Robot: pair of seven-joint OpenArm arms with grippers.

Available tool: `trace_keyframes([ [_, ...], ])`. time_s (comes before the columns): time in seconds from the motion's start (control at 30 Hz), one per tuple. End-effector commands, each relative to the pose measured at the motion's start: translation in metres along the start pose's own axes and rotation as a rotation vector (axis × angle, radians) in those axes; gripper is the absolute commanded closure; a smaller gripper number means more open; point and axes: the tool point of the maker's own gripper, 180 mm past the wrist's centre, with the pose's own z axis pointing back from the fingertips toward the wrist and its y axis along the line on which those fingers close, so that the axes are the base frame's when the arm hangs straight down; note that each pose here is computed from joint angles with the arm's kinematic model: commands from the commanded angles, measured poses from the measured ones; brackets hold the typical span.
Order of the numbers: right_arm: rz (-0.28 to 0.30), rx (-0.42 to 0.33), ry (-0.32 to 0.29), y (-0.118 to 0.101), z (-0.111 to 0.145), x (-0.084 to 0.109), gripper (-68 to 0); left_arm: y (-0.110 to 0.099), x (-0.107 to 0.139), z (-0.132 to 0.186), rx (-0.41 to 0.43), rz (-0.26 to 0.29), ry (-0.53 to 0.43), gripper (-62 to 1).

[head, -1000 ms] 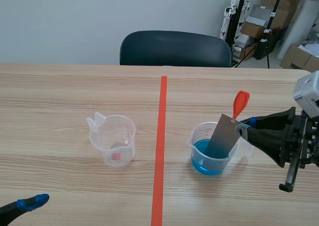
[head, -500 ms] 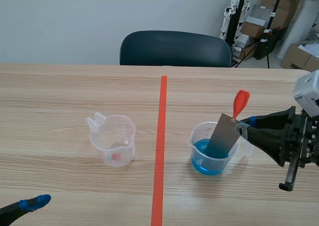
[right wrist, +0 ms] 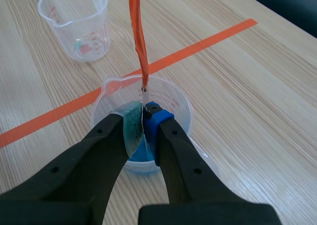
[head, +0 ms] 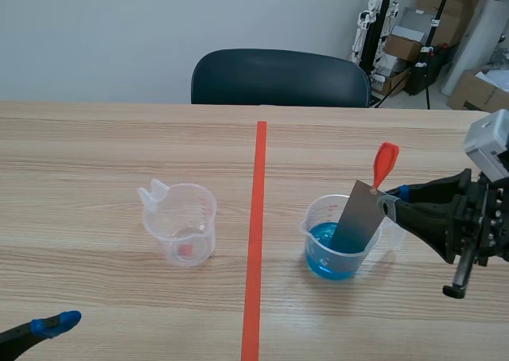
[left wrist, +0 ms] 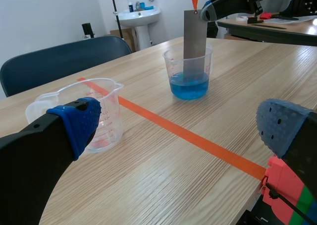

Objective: Do the redox reaction experiment. raise the plate out of the solution

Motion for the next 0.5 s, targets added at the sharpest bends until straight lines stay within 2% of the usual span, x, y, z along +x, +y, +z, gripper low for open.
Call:
trace_keyframes([
  [0.0,0.008,-0.022,-0.048,-0.014,-0.001,0.02,-0.6,0.002,0.006,0.0,0.007,-0.001,-0.03,-62.3],
  [0.1,-0.013,-0.018,-0.034,-0.016,-0.002,0.021,-0.6,0.002,0.006,0.0,0.008,-0.001,-0.03,-62.3],
  [0.23,-0.007,-0.01,-0.018,-0.015,-0.005,0.023,-0.6,0.002,0.006,0.0,0.008,-0.001,-0.03,-62.3],
  [0.47,-0.022,0.023,-0.023,-0.008,-0.007,0.035,-0.6,0.002,0.006,0.0,0.008,-0.001,-0.029,-62.3],
])
